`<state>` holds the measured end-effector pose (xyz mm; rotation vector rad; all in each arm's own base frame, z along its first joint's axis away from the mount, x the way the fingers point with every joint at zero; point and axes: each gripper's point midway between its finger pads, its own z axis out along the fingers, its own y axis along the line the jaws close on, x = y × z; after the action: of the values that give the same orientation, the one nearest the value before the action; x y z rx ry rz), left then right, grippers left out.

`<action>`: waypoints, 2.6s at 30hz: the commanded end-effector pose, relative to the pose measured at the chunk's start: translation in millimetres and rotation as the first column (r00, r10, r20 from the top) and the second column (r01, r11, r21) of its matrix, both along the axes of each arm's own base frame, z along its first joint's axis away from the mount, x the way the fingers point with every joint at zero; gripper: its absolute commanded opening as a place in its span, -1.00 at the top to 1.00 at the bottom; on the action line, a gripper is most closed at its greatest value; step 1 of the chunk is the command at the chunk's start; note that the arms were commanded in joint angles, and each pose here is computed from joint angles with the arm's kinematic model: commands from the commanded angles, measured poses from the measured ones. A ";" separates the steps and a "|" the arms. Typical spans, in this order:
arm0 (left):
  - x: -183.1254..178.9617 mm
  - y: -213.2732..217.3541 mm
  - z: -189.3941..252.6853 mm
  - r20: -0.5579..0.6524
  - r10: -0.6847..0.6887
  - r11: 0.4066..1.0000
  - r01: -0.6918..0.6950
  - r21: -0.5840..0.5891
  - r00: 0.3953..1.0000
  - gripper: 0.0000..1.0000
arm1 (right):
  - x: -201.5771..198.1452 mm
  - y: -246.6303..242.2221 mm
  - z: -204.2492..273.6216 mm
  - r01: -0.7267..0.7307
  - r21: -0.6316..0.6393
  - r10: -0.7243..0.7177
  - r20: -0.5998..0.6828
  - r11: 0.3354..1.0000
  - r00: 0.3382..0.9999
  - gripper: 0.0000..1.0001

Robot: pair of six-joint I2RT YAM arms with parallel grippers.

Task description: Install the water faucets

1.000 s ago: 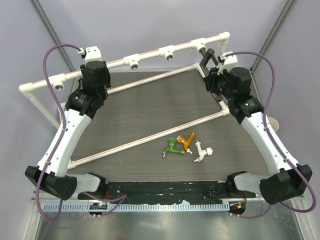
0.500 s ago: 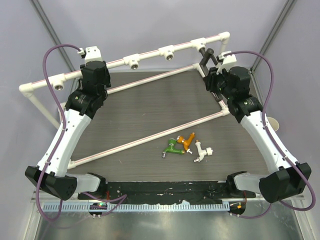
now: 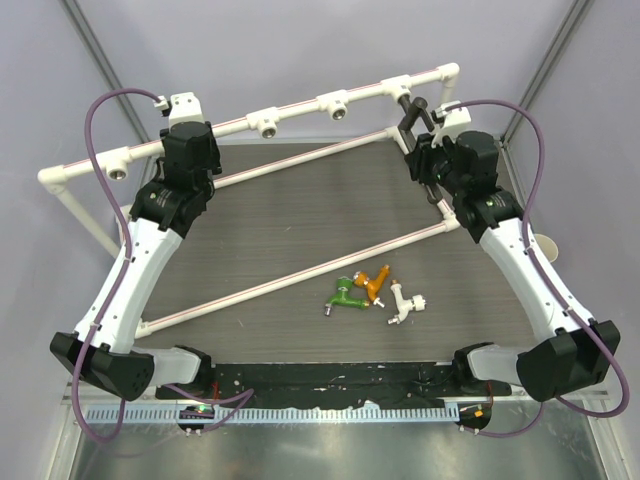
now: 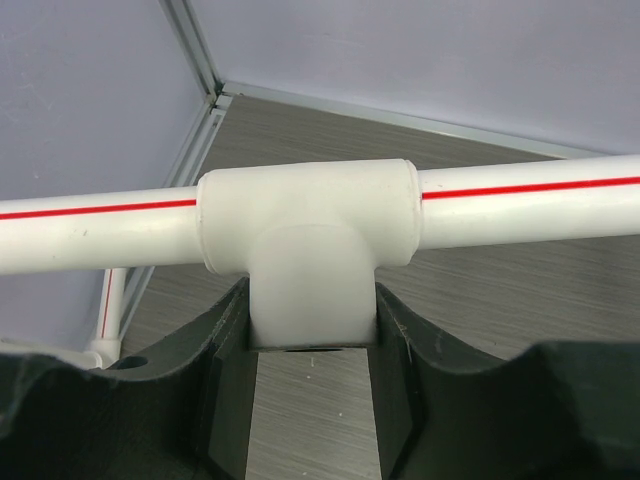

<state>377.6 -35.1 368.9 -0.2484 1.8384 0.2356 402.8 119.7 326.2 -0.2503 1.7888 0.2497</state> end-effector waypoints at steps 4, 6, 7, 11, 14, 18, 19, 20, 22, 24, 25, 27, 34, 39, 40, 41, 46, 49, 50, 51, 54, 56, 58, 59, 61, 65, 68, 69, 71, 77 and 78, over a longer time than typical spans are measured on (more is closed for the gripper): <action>-9.8 1.4 8.5 0.029 -0.016 0.999 0.017 -0.037 0.999 1.00 | 1.3 5.8 98.6 -0.031 0.085 0.010 0.229 0.996 0.973 0.99; -10.3 0.9 9.7 0.032 -0.017 0.999 0.018 -0.037 0.999 1.00 | 2.3 5.3 95.0 -0.025 0.073 0.010 0.200 0.997 0.980 0.99; -10.2 1.2 9.6 0.032 -0.017 0.999 0.018 -0.038 0.999 1.00 | 2.4 5.6 98.2 -0.027 0.073 0.012 0.202 0.997 0.979 0.99; -9.8 1.2 9.2 0.032 -0.018 0.999 0.019 -0.040 0.999 1.00 | 4.9 7.4 93.7 -0.025 0.095 0.007 0.187 0.995 0.982 0.99; -10.3 0.9 9.8 0.035 -0.021 0.999 0.022 -0.042 0.999 1.00 | 7.2 10.1 90.3 -0.023 0.141 -0.002 0.173 0.990 0.985 0.99; -9.4 0.5 9.6 0.036 -0.021 0.999 0.022 -0.043 0.999 1.00 | 8.0 14.6 91.0 -0.028 0.210 -0.007 0.166 0.977 0.986 0.98; -10.0 0.7 9.1 0.035 -0.021 0.999 0.022 -0.042 0.999 1.00 | 7.0 15.5 94.6 -0.033 0.224 -0.007 0.173 0.974 0.985 0.99; -9.9 0.2 9.0 0.034 -0.024 0.999 0.025 -0.043 0.999 1.00 | 6.9 17.5 95.4 -0.039 0.249 -0.003 0.167 0.968 0.986 0.99; -10.2 0.9 9.6 0.036 -0.022 0.999 0.024 -0.043 0.999 1.00 | 5.8 18.8 100.0 -0.051 0.271 0.004 0.170 0.961 0.985 0.99; -10.2 0.7 10.6 0.040 -0.023 0.999 0.025 -0.045 0.999 1.00 | 3.7 22.5 105.0 -0.077 0.309 0.026 0.166 0.948 0.986 0.98; -9.9 0.3 9.2 0.036 -0.025 0.999 0.026 -0.044 0.999 1.00 | 5.6 19.0 105.5 -0.073 0.324 0.021 0.162 0.943 0.987 0.99; -10.6 0.8 10.5 0.040 -0.023 0.999 0.025 -0.045 0.999 1.00 | 5.0 18.9 107.5 -0.091 0.379 0.037 0.147 0.921 0.988 0.98; -11.0 0.8 11.1 0.043 -0.026 0.998 0.028 -0.048 0.999 1.00 | 7.0 10.6 111.1 -0.150 0.557 0.107 0.109 0.817 0.988 0.98; -11.4 0.9 11.6 0.044 -0.026 0.998 0.028 -0.048 0.999 1.00 | 10.0 10.6 117.2 -0.190 0.635 0.149 0.118 0.749 0.982 0.99; -11.5 1.5 11.3 0.043 -0.025 0.999 0.027 -0.048 0.999 1.00 | 8.0 12.3 118.7 -0.199 0.666 0.169 0.110 0.719 0.979 0.99; -11.3 1.5 11.6 0.044 -0.025 0.998 0.027 -0.048 0.999 1.00 | 7.6 12.6 117.9 -0.201 0.683 0.176 0.107 0.702 0.979 0.99; -10.9 1.0 11.6 0.046 -0.026 0.998 0.028 -0.050 0.999 1.00 | 8.3 12.5 124.1 -0.225 0.752 0.204 0.122 0.619 0.971 0.98; -11.9 1.4 13.0 0.050 -0.026 0.998 0.029 -0.054 0.998 1.00 | 7.1 14.1 125.5 -0.234 0.802 0.228 0.126 0.550 0.965 0.98; -11.7 1.3 11.6 0.046 -0.027 0.998 0.029 -0.053 0.999 1.00 | 7.2 14.7 121.8 -0.218 0.829 0.239 0.106 0.514 0.965 0.99; -11.5 1.3 11.9 0.047 -0.026 0.998 0.029 -0.053 0.999 1.00 | 7.6 15.3 123.2 -0.227 0.837 0.243 0.116 0.498 0.963 0.98; -11.6 1.6 12.7 0.051 -0.026 0.998 0.029 -0.056 0.998 1.00 | 6.0 16.0 121.8 -0.223 0.878 0.260 0.118 0.423 0.958 0.99; -12.2 1.5 13.3 0.053 -0.027 0.998 0.030 -0.057 0.998 1.00 | 5.4 15.6 116.2 -0.210 0.899 0.268 0.109 0.384 0.957 0.99; -12.1 1.3 13.3 0.053 -0.029 0.998 0.032 -0.058 0.998 1.00 | 2.0 16.4 122.0 -0.223 0.919 0.283 0.130 0.326 0.950 0.99; -12.1 1.8 13.3 0.053 -0.027 0.998 0.030 -0.058 0.998 1.00 | 1.9 17.6 118.1 -0.217 0.926 0.292 0.124 0.310 0.948 0.99; -12.6 2.3 14.6 0.057 -0.027 0.998 0.030 -0.059 0.998 1.00 | -0.7 18.7 122.2 -0.224 0.939 0.311 0.138 0.261 0.940 0.99; -13.4 3.1 15.1 0.064 -0.028 0.998 0.032 -0.059 0.998 1.00 | -1.7 18.3 118.0 -0.207 0.960 0.330 0.138 0.186 0.934 0.99; -13.9 3.6 16.6 0.071 -0.028 0.998 0.032 -0.060 0.997 1.00 | -1.3 17.8 113.7 -0.191 0.972 0.340 0.135 0.139 0.931 0.99; -14.8 4.2 16.6 0.071 -0.026 0.998 0.031 -0.060 0.997 1.00 | -2.4 18.0 114.9 -0.197 0.972 0.342 0.144 0.127 0.929 0.99; -14.4 3.6 16.1 0.069 -0.030 0.998 0.034 -0.059 0.997 1.00 | -2.0 16.6 113.0 -0.187 0.976 0.340 0.141 0.108 0.930 0.99; -15.1 4.4 17.1 0.072 -0.028 0.998 0.033 -0.060 0.997 1.00 | -3.9 16.6 116.6 -0.190 0.977 0.340 0.146 0.099 0.929 0.99; -15.0 4.3 17.4 0.073 -0.028 0.998 0.033 -0.060 0.997 1.00 | -4.3 17.0 117.4 -0.192 0.976 0.343 0.147 0.100 0.928 0.99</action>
<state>380.8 -37.2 372.4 -0.2551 1.8037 0.1694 396.3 155.3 387.8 0.5249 1.5357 1.7630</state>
